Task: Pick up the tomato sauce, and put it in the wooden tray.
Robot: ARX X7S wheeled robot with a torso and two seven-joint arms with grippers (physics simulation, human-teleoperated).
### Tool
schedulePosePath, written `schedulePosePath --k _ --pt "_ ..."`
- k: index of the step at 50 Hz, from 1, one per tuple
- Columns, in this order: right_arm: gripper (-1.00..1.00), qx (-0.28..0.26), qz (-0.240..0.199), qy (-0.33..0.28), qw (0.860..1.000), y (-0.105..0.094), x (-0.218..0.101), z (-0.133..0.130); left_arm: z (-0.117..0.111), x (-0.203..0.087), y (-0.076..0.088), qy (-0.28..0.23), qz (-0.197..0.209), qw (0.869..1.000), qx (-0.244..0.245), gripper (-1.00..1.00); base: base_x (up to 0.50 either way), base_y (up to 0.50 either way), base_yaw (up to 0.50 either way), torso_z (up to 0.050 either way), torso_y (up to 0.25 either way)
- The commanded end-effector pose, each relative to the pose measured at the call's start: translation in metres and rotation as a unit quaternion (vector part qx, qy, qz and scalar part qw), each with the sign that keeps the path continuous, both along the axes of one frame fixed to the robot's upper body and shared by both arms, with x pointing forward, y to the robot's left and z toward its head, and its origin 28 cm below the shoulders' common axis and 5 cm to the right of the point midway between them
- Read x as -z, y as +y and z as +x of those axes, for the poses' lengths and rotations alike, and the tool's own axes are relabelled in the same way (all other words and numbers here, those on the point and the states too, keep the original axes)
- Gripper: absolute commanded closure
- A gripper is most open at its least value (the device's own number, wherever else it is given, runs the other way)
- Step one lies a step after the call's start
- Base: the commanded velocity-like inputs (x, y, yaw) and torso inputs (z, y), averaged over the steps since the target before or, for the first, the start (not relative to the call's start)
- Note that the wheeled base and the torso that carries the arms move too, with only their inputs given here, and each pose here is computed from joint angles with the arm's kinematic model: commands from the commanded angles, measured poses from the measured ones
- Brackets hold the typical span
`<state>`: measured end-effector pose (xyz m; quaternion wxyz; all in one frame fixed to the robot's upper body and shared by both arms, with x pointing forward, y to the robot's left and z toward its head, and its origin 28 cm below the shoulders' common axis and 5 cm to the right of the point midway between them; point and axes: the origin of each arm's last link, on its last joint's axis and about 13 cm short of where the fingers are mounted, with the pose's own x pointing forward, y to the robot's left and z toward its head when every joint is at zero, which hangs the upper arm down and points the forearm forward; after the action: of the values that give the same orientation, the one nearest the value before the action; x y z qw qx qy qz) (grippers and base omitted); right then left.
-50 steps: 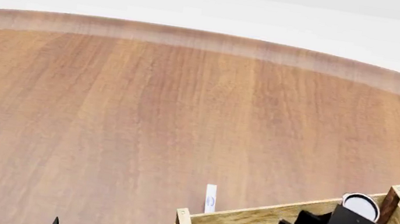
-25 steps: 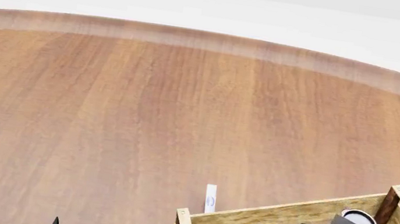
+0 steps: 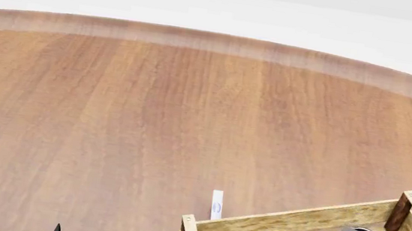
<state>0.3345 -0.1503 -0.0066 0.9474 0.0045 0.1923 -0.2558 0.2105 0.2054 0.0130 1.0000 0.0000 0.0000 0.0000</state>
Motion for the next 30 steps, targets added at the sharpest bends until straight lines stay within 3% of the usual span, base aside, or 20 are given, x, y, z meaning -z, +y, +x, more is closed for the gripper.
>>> schedulePosePath --k 1,30 --pt "1.00 -0.010 -0.012 0.013 1.000 -0.0006 -0.0003 0.0001 0.0000 0.0000 0.0000 0.000 0.000 1.000 0.000 -1.00 0.00 0.00 0.00 0.000 0.000" --pt "1.00 -0.013 -0.010 0.015 1.000 -0.0009 -0.0004 0.0002 0.0000 0.0000 0.0000 0.000 0.000 1.000 0.000 -1.00 0.00 0.00 0.00 0.000 0.000"
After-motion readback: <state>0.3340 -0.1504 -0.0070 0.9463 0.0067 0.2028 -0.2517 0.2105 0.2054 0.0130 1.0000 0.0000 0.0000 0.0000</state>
